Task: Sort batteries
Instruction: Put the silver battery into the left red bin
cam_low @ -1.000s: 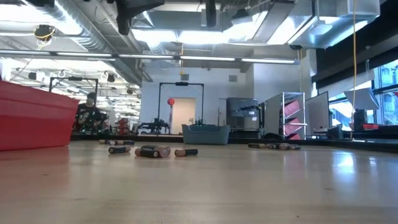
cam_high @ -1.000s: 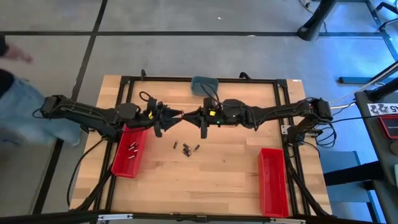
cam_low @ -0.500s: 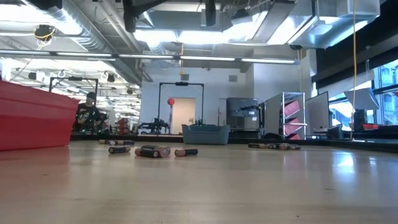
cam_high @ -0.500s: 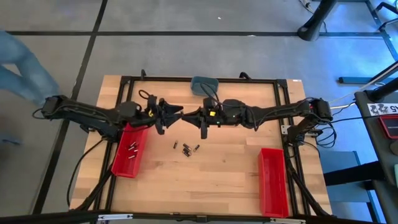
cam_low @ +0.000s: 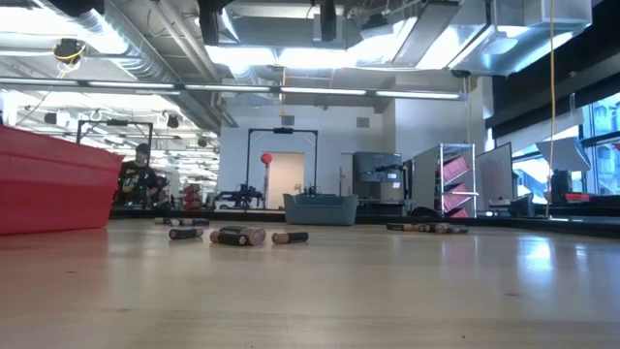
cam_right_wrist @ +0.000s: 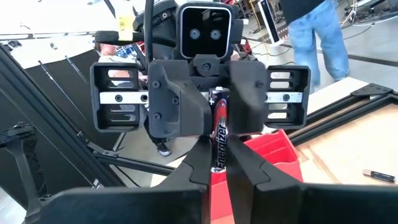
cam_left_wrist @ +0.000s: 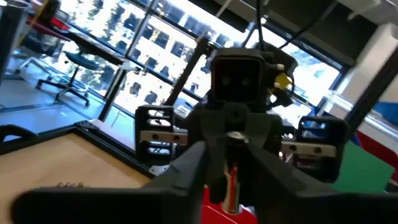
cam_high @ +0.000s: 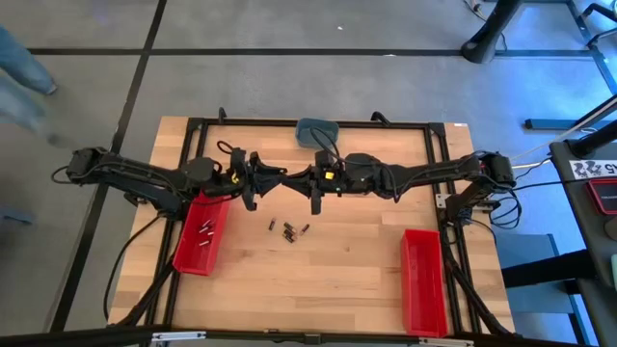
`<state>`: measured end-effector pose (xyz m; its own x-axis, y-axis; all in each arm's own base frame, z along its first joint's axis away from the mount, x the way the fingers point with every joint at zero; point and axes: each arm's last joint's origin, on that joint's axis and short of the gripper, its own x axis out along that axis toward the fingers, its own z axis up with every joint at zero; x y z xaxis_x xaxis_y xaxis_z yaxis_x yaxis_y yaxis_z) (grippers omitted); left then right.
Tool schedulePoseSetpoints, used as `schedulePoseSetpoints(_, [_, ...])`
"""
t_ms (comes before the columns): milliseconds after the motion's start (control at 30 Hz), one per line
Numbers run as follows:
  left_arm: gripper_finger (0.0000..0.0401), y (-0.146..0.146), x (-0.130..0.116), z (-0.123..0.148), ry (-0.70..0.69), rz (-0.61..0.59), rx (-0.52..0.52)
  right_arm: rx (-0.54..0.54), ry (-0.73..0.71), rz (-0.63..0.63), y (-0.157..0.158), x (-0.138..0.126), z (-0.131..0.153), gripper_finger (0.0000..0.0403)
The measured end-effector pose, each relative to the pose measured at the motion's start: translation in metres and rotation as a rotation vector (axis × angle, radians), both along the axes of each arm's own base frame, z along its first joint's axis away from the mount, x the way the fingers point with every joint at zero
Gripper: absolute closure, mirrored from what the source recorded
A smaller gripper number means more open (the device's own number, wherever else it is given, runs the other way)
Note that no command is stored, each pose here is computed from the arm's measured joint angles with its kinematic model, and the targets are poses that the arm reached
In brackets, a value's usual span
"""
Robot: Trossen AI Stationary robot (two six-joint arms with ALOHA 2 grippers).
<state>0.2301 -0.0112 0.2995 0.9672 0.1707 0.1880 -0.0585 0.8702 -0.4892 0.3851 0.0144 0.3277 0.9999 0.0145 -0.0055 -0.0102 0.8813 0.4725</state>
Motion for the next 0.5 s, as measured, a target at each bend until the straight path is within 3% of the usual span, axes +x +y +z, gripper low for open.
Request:
schedulePoseSetpoints(133, [0.0379, -0.001, -0.001, 0.001, 0.000, -0.033, 0.031, 0.000, 0.004, 0.000, 0.000, 0.000, -0.001, 0.0363])
schedulePoseSetpoints(267, [0.0377, -0.002, -0.002, 0.005, 0.016, -0.030, 0.073, -0.002, 0.039, 0.001, 0.000, 0.000, -0.004, 0.0333])
schedulePoseSetpoints(367, [0.0378, -0.002, -0.006, 0.024, 0.023, -0.020, 0.125, -0.003, 0.098, -0.006, -0.004, -0.002, -0.007, 0.0300])
schedulePoseSetpoints(500, [0.0378, -0.002, -0.013, 0.046, 0.166, -0.013, 0.212, 0.001, 0.173, -0.050, -0.019, -0.015, -0.001, 0.0262])
